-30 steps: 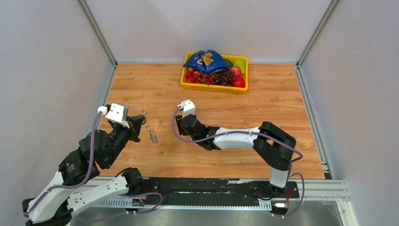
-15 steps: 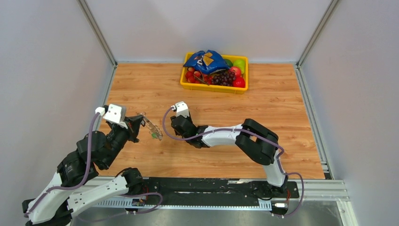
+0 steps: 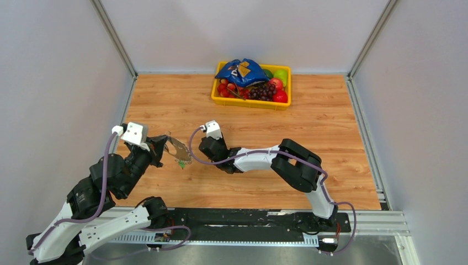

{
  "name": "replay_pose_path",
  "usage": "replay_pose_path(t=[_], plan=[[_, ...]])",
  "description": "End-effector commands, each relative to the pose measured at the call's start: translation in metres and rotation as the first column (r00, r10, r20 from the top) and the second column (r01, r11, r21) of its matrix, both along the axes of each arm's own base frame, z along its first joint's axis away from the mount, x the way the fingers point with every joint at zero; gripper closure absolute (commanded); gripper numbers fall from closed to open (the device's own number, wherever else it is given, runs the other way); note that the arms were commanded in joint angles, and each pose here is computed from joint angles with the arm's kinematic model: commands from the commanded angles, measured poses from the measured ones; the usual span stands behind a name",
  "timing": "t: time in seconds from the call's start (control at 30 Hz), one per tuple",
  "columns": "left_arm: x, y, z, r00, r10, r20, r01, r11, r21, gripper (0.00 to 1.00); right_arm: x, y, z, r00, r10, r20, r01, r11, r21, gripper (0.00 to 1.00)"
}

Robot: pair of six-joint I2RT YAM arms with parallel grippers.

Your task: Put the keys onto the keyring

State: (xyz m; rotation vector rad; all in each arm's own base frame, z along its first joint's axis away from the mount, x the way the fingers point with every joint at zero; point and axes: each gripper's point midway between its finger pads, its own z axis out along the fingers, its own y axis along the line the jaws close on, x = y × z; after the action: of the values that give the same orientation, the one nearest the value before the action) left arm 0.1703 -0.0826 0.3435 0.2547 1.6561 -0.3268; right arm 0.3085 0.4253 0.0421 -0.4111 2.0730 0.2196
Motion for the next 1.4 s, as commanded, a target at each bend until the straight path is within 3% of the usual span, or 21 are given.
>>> replay_pose_path(t=[0.0,0.7,0.9,1.17,1.37], plan=[[-0.001,0.003,0.02,0.999,0.001,0.05,0.001,0.999,-0.047,1.0,0.005,0.002,0.0,0.999,-0.035,0.017,0.035,0.999,0.003,0.58],[-0.001,0.005,0.019,0.999,0.01,0.049,-0.007,0.999,-0.052,1.0,0.005,-0.003,-0.008,0.999,-0.049,0.002,0.049,0.999,-0.006,0.79],[-0.001,0.006,0.018,0.999,0.011,0.049,-0.008,0.999,-0.053,1.0,0.005,-0.007,-0.008,0.998,-0.058,0.012,0.058,0.998,-0.016,1.0],[-0.002,0.003,0.02,0.999,0.0,0.046,0.002,0.998,-0.057,1.0,-0.002,-0.017,0.025,0.998,-0.032,0.052,0.03,0.999,0.032,1.0],[-0.002,-0.002,0.023,0.999,-0.022,0.045,0.025,0.998,-0.061,1.0,-0.026,-0.02,0.076,0.993,0.1,0.07,-0.109,0.984,0.142,1.0]])
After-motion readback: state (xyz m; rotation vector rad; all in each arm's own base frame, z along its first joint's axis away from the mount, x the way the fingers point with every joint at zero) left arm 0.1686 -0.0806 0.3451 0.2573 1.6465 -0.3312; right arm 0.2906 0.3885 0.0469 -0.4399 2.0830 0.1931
